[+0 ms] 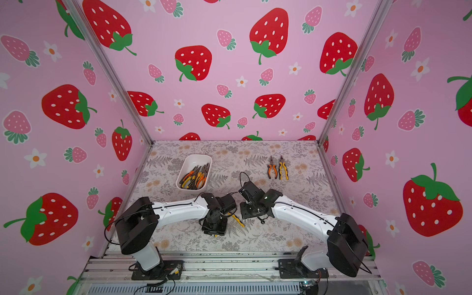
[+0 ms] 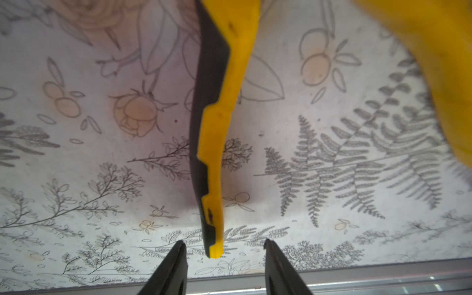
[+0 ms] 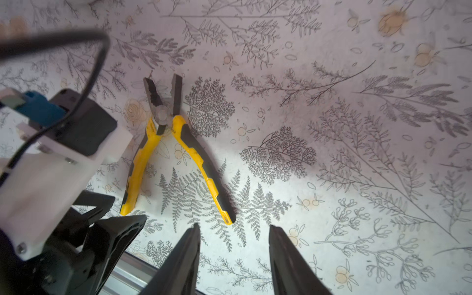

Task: Take the pliers out of the storage box
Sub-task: Adjust the pliers at the center of the board.

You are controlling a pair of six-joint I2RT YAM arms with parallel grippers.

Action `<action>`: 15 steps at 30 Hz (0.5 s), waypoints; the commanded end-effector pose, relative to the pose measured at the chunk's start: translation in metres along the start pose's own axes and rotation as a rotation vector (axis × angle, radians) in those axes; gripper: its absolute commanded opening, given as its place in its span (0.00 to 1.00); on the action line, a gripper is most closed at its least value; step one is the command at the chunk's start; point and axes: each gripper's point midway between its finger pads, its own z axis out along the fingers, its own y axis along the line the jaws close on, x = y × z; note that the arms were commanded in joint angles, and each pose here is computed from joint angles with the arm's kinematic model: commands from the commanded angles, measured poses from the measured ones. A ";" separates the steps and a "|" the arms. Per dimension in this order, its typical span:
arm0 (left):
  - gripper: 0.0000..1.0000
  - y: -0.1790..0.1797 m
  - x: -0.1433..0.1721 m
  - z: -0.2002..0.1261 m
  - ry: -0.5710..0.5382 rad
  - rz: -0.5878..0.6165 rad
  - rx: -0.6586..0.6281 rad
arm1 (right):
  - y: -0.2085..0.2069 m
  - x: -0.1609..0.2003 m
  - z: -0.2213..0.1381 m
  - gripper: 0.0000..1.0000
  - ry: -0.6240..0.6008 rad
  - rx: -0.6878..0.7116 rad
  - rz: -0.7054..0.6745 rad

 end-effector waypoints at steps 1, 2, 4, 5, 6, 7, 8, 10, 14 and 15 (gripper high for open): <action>0.50 0.001 -0.003 0.002 -0.012 -0.013 -0.025 | -0.001 0.011 -0.010 0.49 0.015 -0.012 -0.001; 0.48 0.002 -0.003 0.004 -0.012 -0.015 -0.027 | -0.002 0.011 -0.012 0.49 0.002 -0.020 0.005; 0.44 0.005 -0.001 0.008 -0.010 -0.021 -0.037 | -0.003 0.011 -0.017 0.50 -0.017 -0.032 0.014; 0.40 0.007 -0.001 0.010 -0.011 -0.023 -0.043 | -0.003 0.011 -0.019 0.50 -0.025 -0.034 0.017; 0.39 0.009 0.001 0.012 -0.009 -0.026 -0.052 | -0.004 0.011 -0.021 0.50 -0.032 -0.035 0.021; 0.39 0.012 0.003 0.014 -0.007 -0.027 -0.060 | -0.004 0.011 -0.022 0.50 -0.037 -0.038 0.025; 0.36 0.013 0.003 0.016 -0.006 -0.029 -0.058 | -0.005 0.012 -0.023 0.50 -0.040 -0.039 0.026; 0.27 0.016 0.007 0.020 -0.005 -0.035 -0.057 | -0.007 0.012 -0.025 0.50 -0.050 -0.038 0.033; 0.23 0.021 0.015 0.031 -0.003 -0.054 -0.059 | -0.008 0.012 -0.028 0.50 -0.058 -0.040 0.040; 0.23 0.021 0.017 0.034 -0.005 -0.054 -0.061 | -0.008 0.012 -0.029 0.50 -0.062 -0.042 0.041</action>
